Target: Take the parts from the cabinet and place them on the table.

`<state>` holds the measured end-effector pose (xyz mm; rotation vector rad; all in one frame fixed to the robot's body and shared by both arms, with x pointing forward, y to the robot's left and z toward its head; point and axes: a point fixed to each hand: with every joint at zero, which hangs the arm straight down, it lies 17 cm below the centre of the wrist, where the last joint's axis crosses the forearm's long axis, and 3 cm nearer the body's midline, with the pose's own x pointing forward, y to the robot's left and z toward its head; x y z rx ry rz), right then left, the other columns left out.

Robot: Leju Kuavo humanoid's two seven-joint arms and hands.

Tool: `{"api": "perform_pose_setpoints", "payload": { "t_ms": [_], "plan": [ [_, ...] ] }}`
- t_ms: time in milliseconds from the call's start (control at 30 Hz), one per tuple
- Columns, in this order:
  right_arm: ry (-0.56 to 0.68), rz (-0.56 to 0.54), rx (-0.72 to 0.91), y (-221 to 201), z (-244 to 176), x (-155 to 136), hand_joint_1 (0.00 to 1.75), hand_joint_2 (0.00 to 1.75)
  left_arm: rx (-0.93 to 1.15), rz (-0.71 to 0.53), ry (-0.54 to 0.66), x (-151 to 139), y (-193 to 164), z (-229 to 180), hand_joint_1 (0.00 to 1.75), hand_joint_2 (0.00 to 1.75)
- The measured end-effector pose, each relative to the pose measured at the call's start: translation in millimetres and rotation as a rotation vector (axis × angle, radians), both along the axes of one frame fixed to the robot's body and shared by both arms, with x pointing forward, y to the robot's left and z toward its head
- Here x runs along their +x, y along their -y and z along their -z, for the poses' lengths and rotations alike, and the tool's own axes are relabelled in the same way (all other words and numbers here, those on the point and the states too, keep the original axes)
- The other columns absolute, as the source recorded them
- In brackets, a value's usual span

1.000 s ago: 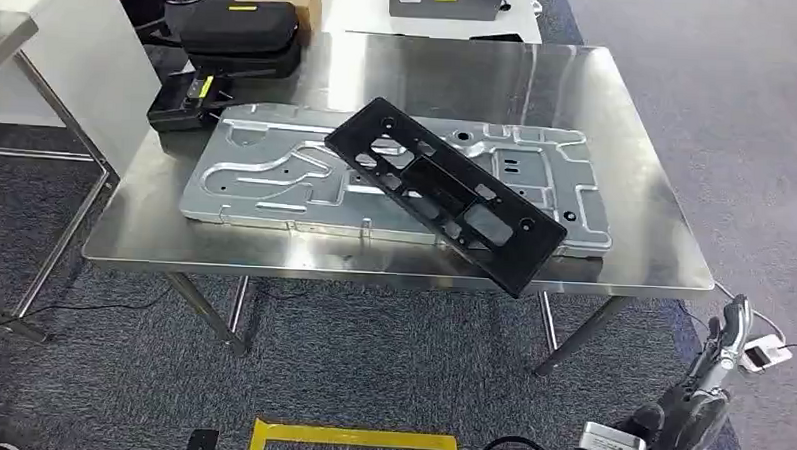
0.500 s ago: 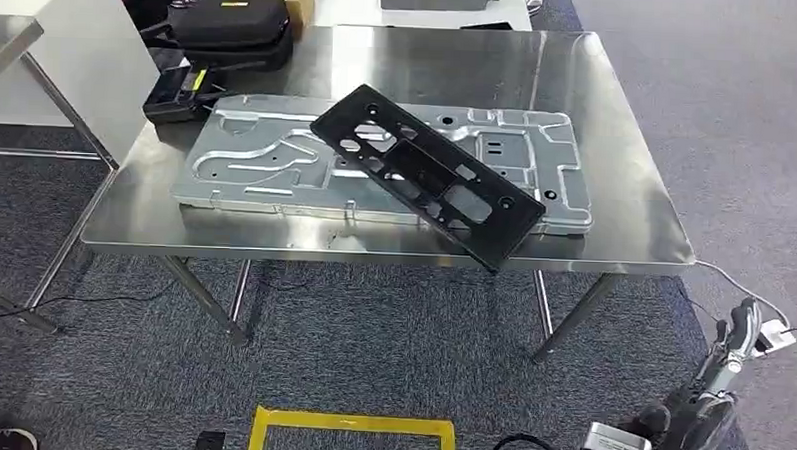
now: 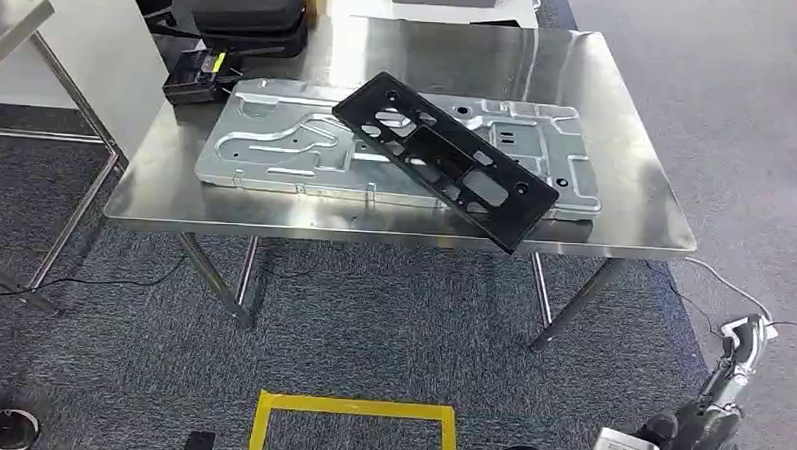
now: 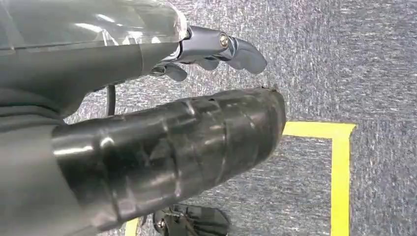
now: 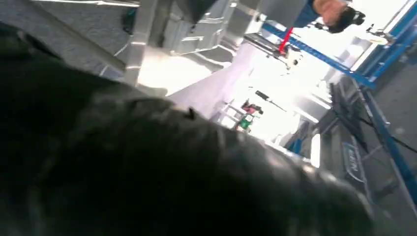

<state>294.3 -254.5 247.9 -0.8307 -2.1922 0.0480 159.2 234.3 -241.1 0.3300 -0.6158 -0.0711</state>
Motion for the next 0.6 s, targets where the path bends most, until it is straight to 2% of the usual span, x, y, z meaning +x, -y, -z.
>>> {"api": "perform_pose_setpoints", "payload": {
  "t_ms": [133, 200, 467, 600],
  "plan": [
    [-0.071, 0.038, 0.056, 23, 20, 6, 0.0, 0.0, -0.003, -0.007, 0.004, 1, 1, -1, 0.0, 0.0],
    [-0.134, 0.05, 0.108, 44, 44, 11, 0.0, 0.0, -0.004, -0.014, 0.001, -1, 0, 0, 0.0, 0.0],
    [-0.245, 0.15, 0.134, 93, 93, 6, 0.0, 0.0, -0.004, -0.021, -0.006, -6, -1, 1, 0.0, 0.0],
    [-0.349, 0.128, 0.2, 105, 128, 14, 0.0, 0.0, -0.003, -0.022, -0.004, -3, -2, 1, 0.0, 0.0]
  ]
}}
